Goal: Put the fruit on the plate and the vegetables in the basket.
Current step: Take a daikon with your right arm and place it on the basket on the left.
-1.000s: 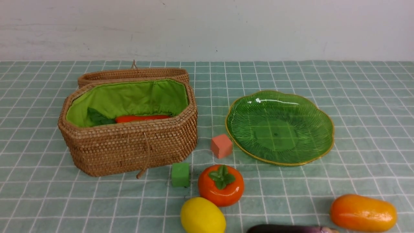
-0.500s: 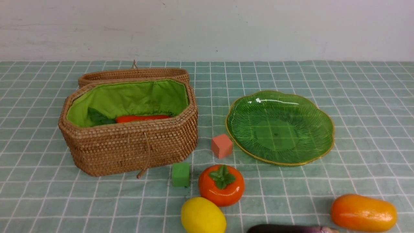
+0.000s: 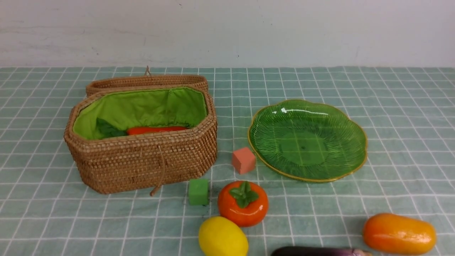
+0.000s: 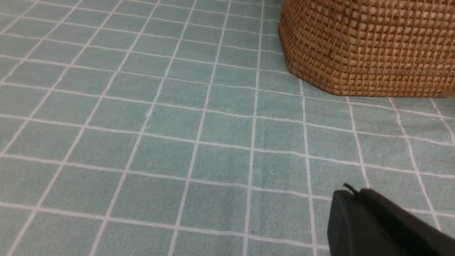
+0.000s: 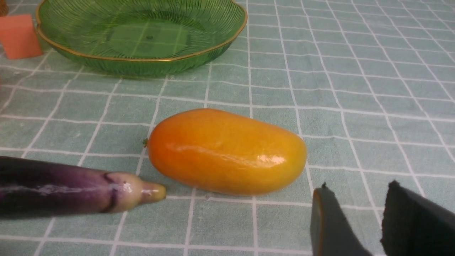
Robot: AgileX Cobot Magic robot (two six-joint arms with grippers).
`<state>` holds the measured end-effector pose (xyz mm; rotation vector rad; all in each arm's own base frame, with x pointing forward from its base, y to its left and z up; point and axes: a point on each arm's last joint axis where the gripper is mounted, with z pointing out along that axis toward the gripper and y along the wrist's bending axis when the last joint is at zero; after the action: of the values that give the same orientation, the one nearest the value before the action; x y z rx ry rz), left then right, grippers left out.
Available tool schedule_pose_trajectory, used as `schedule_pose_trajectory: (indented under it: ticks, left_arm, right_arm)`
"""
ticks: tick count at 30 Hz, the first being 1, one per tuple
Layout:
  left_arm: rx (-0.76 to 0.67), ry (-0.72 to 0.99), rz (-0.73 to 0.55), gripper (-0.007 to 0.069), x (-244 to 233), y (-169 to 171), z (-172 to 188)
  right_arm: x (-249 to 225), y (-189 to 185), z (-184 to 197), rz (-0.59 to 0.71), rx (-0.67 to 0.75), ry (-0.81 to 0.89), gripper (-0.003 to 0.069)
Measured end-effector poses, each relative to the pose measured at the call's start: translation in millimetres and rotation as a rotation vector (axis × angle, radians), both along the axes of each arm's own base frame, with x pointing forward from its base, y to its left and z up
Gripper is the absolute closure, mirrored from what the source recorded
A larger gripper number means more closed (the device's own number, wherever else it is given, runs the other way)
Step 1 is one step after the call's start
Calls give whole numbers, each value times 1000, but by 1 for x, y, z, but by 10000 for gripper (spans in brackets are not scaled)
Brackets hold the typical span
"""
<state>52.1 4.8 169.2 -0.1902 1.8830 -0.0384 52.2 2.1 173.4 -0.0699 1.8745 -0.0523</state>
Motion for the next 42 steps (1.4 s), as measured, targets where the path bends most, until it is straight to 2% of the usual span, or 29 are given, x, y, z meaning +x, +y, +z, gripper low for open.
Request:
schedule_pose_trajectory:
  ticks: [15, 21, 25, 31, 36, 42]
  left_arm:
    - [0, 0, 0, 607, 0, 0, 0]
    - [0, 0, 0, 607, 0, 0, 0]
    - [0, 0, 0, 605, 0, 0, 0]
    - [0, 0, 0, 597, 0, 0, 0]
    - [0, 0, 0, 596, 0, 0, 0]
    - [0, 0, 0, 589, 0, 0, 0]
  right_arm:
    - [1, 0, 1, -4, 12, -27, 418]
    - [4, 0, 17, -42, 226, -221, 418]
    - [5, -3, 27, -89, 419, -333, 418]
    - [3, -12, 36, -199, 803, -457, 418]
    - [2, -12, 43, -189, 797, -472, 418]
    - [-12, 4, 102, 5, 782, -494, 418]
